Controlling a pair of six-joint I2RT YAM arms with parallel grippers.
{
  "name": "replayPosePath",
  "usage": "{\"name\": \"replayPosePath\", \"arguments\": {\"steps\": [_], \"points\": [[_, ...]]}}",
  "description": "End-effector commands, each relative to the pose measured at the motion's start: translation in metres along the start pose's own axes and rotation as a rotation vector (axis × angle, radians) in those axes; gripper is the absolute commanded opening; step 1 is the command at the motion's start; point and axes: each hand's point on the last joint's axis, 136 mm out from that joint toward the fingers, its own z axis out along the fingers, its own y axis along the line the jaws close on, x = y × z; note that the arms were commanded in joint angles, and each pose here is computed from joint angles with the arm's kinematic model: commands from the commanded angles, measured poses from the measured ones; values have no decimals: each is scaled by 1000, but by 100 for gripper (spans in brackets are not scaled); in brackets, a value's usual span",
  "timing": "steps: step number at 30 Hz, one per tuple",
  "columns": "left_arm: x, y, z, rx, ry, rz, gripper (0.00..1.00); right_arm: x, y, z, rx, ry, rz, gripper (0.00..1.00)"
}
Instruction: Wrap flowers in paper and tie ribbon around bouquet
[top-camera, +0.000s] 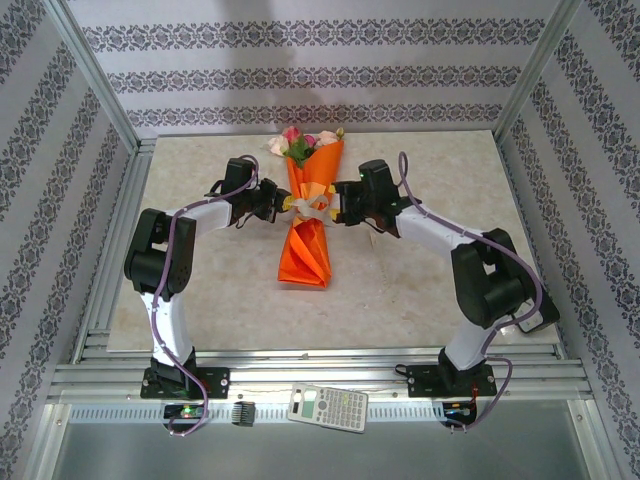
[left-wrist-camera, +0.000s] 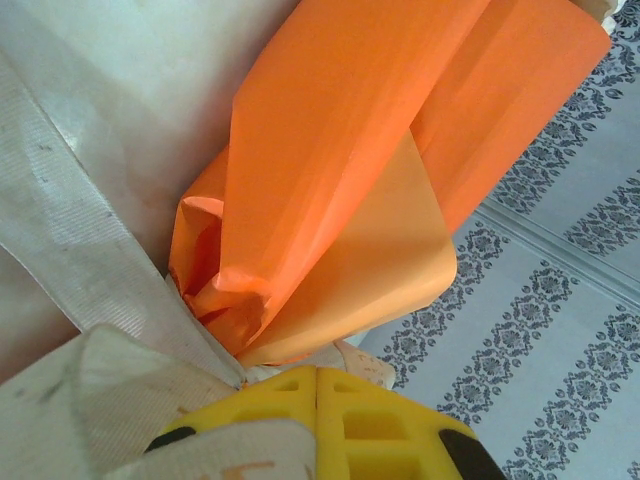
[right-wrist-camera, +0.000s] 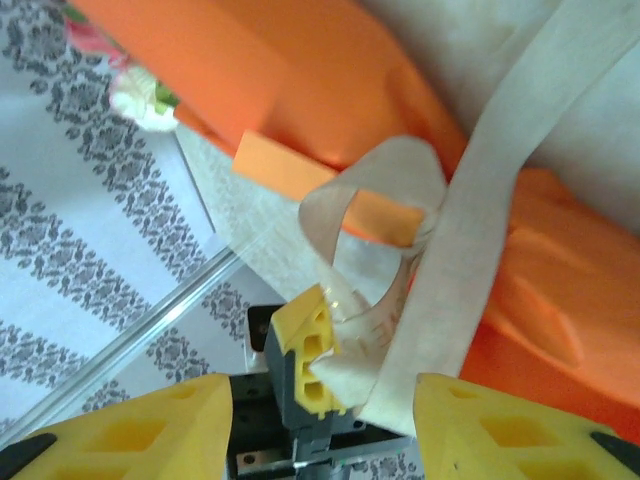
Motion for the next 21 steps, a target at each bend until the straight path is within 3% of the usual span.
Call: {"name": "replayPosePath", "arguments": {"steps": [1,3,9,16,21], "points": [[10,-13,-7,15,4,19,0,12,13,13,-7,28,-14,41],[9,-13,-7,16,3,20,0,9,18,24,10,24,-32,36],[9,-15,-7,21,3,22,0,3,11,53,72,25,-32,35],[9,-16,-6,20,5,26,0,-10,0,46,104,-43,-44,39],[9,-19,-6,22,8,29,0,-20,-2,64,114,-41,-41,39]]}}
